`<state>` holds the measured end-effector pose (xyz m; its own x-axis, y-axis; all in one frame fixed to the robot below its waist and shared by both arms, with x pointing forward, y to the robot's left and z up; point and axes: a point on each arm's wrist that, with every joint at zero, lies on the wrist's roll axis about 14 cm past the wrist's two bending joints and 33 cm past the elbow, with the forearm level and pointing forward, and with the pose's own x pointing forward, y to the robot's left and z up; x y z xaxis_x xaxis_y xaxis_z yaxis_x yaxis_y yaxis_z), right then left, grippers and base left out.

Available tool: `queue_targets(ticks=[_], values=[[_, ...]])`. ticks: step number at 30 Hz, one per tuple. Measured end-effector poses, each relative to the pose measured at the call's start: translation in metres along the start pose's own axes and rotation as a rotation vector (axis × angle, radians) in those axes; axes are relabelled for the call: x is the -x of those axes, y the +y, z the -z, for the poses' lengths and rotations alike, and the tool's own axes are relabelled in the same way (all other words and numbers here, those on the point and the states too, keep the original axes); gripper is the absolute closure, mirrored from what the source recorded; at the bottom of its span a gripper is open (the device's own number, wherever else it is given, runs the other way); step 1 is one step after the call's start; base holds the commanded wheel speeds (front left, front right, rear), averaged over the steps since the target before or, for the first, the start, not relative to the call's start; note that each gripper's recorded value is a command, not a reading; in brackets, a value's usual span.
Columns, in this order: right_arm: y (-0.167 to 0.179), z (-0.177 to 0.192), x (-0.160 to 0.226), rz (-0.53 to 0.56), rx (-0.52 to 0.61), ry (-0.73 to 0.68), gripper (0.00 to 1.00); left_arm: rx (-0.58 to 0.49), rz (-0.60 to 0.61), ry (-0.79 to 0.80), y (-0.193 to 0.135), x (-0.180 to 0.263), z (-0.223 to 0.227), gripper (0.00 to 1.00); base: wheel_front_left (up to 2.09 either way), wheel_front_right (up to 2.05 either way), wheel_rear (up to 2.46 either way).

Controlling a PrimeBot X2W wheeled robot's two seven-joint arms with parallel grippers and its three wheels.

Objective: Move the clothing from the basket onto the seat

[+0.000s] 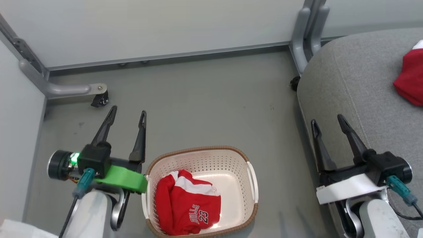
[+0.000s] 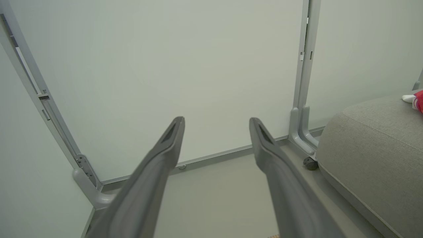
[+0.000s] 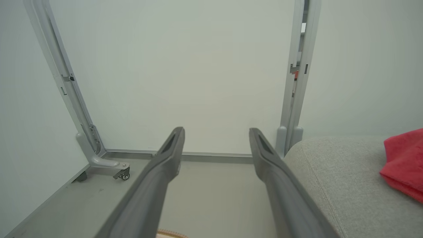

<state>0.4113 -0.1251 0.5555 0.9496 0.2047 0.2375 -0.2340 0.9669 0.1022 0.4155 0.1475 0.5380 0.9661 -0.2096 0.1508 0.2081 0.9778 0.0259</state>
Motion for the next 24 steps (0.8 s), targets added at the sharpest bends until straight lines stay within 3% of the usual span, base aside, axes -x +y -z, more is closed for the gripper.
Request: queue_targets(ticks=[11, 24], values=[[-0.017, 0.002, -0.048, 0.006, 0.024, -0.052, 0.0, -0.06, 0.265, 0.209, -0.053, -0.061, 0.085, 0.0, 0.0, 0.0, 0.0], [-0.047, 0.048, -0.077, 0.04, 0.05, 0.006, 0.0, -0.099, 0.461, 0.596, -0.08, -0.047, 0.236, 0.0, 0.0, 0.0, 0.0]])
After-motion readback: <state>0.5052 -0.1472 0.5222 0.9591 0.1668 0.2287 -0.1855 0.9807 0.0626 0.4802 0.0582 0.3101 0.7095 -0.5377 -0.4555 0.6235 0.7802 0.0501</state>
